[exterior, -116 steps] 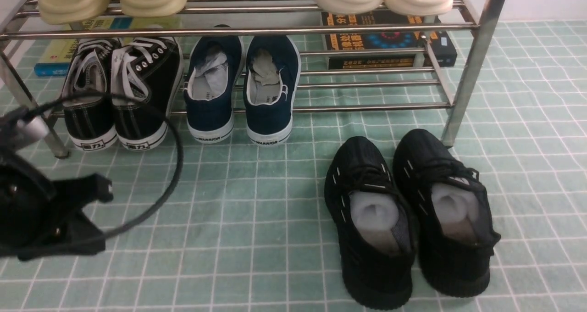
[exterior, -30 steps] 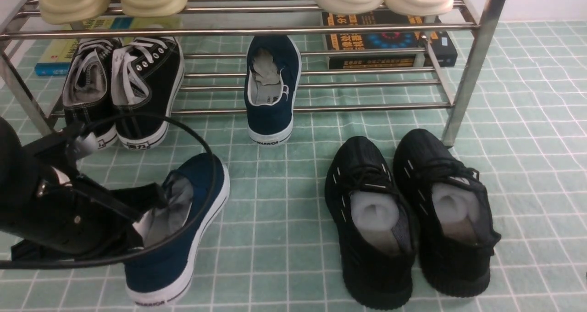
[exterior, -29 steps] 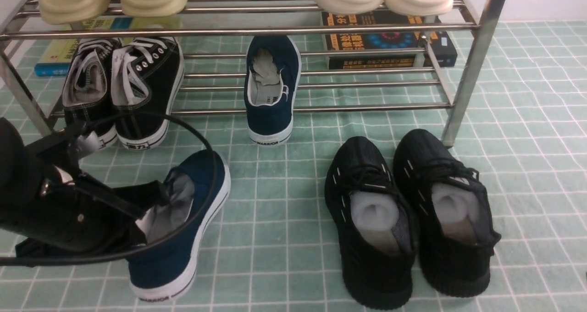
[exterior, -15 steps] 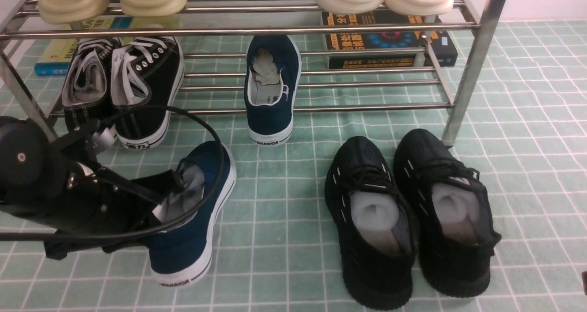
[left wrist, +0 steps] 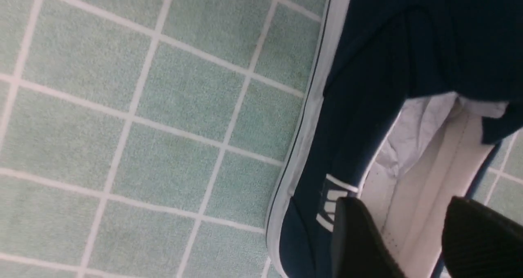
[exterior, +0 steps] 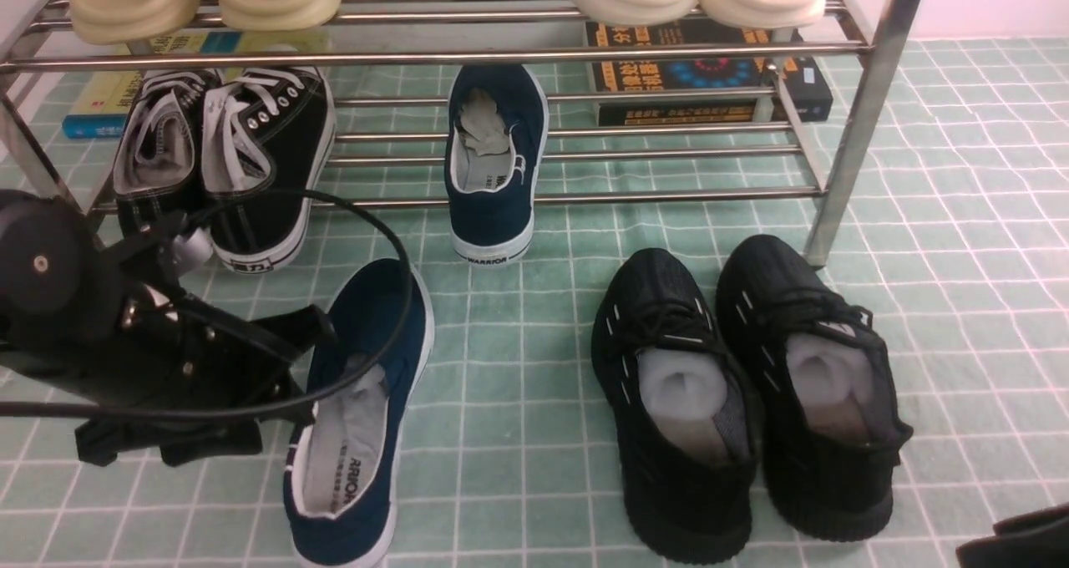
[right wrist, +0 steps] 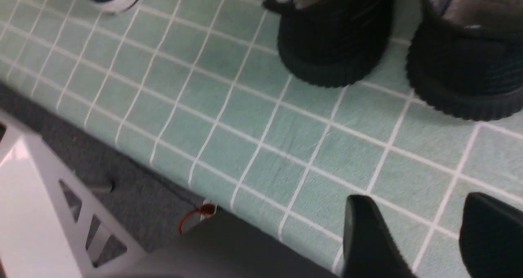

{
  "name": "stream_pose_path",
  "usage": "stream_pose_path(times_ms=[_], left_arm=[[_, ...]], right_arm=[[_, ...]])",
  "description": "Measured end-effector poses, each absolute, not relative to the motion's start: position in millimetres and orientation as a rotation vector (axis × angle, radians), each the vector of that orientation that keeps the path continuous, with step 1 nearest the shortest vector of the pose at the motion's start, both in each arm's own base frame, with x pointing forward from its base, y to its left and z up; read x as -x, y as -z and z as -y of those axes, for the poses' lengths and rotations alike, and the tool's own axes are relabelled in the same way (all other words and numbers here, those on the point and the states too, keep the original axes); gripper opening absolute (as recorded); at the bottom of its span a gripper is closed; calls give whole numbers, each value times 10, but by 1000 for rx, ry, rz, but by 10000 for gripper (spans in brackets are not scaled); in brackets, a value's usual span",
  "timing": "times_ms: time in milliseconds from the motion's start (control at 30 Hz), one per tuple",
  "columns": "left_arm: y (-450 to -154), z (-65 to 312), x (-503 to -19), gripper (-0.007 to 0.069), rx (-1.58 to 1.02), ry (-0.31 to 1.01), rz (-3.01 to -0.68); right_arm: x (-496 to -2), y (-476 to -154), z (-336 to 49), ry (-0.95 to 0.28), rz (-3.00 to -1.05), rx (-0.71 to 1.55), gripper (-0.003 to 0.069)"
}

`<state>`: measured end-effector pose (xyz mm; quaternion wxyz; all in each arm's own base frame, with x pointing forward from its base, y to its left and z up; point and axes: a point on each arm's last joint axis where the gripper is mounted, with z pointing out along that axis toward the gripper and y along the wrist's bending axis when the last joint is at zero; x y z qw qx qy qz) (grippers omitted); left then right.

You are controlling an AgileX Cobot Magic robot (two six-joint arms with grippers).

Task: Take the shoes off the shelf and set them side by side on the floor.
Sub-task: 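Set the held shoe down on the floor in front of the rack with the left gripper, then reach toward the shoe rack and grasp a shoe on it with the right gripper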

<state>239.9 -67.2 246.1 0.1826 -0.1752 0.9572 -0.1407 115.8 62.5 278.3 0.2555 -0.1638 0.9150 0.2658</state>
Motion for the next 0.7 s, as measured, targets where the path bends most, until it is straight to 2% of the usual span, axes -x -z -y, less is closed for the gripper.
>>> stream_pose_path(times_ms=[67, 167, 333, 533, 667, 700], left_arm=[[-2536, 666, -2425, 330, 467, 372, -2702], [-2787, 619, -2503, 330, 376, 262, -2688], [-3024, 547, -2533, 330, 317, 124, -2694], [-3054, 541, -2524, 330, 319, 111, -2708], [-3048, 538, -2511, 331, 322, 103, -2723], [-3048, 538, -2511, 331, 322, 103, -2723]], right_arm=[[-1194, -2825, -668, -736, -2499, 494, 358], [-1319, -2964, -796, -777, -2517, 588, 372], [-1665, -3181, -1041, -839, -2555, 585, 374], [-2160, -3260, -1503, -861, -2630, 632, 374], [-2706, -3276, -2034, -822, -2713, 509, 374], [-2726, -3272, -2063, -807, -2713, 517, 374]])
